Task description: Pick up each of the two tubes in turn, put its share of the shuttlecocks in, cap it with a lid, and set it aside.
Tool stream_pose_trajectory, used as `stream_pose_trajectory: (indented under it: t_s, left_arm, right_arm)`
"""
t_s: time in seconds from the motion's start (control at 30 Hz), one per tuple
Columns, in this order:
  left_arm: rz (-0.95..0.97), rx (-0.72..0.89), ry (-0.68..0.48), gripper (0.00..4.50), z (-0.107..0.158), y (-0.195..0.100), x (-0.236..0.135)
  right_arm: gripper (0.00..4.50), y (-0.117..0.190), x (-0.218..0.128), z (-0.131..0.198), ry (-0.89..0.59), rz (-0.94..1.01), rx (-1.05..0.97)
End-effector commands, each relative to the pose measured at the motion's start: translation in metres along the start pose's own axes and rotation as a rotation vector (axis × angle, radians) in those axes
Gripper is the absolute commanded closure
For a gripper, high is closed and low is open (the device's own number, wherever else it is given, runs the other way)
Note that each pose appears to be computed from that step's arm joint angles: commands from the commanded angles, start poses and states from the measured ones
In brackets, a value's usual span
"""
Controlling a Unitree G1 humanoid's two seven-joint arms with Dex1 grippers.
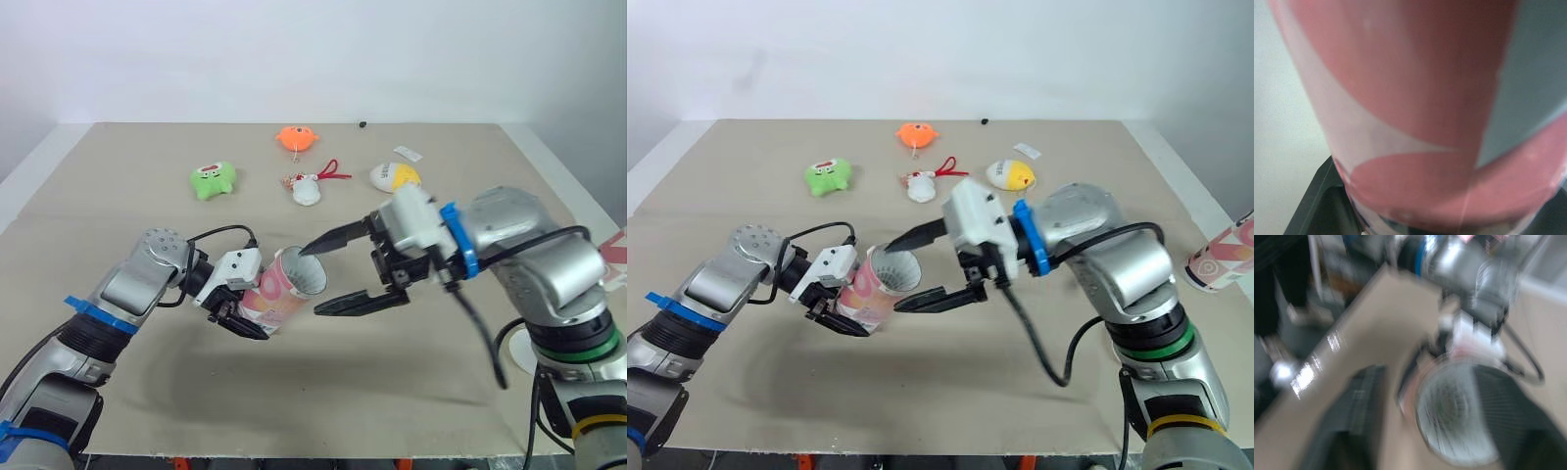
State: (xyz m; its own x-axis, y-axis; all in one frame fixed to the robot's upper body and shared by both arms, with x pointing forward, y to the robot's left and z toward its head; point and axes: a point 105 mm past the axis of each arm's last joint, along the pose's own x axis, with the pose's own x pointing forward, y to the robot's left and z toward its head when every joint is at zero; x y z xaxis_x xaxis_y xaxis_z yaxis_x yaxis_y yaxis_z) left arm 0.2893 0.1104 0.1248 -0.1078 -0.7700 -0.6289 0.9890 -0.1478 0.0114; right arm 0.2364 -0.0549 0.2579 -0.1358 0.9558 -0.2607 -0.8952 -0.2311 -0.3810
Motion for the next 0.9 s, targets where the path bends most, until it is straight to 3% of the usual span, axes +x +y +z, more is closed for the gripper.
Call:
stream_pose_trajectory:
  t_s: [0.03,0.13,0.2,0.27,0.43,0.9]
  left_arm:
    - [0.008,0.011,-0.008,1.62,0.003,0.0,0.002]
    - [0.007,0.009,-0.007,1.62,0.002,0.0,0.002]
    - [0.005,0.011,-0.007,1.62,0.002,0.001,0.003]
    - [0.005,0.013,-0.009,1.62,0.003,0.002,0.003]
    - [0.006,0.016,-0.013,1.62,0.004,0.003,0.004]
    - [0.01,0.016,-0.012,1.62,0.005,0.004,0.003]
  right_arm:
    - [1.12,-0.007,-0.022,0.014,-0.062,-0.083,0.014]
    - [1.12,-0.023,-0.027,-0.004,0.037,-0.187,0.045]
    - [1.6,-0.03,-0.02,-0.014,0.079,-0.206,0.069]
    - [2.21,-0.022,-0.012,-0.018,0.093,-0.141,0.095]
    - [4.46,-0.014,-0.004,-0.031,0.146,-0.076,0.08]
    - [4.46,-0.028,0.034,-0.039,0.328,0.228,-0.092]
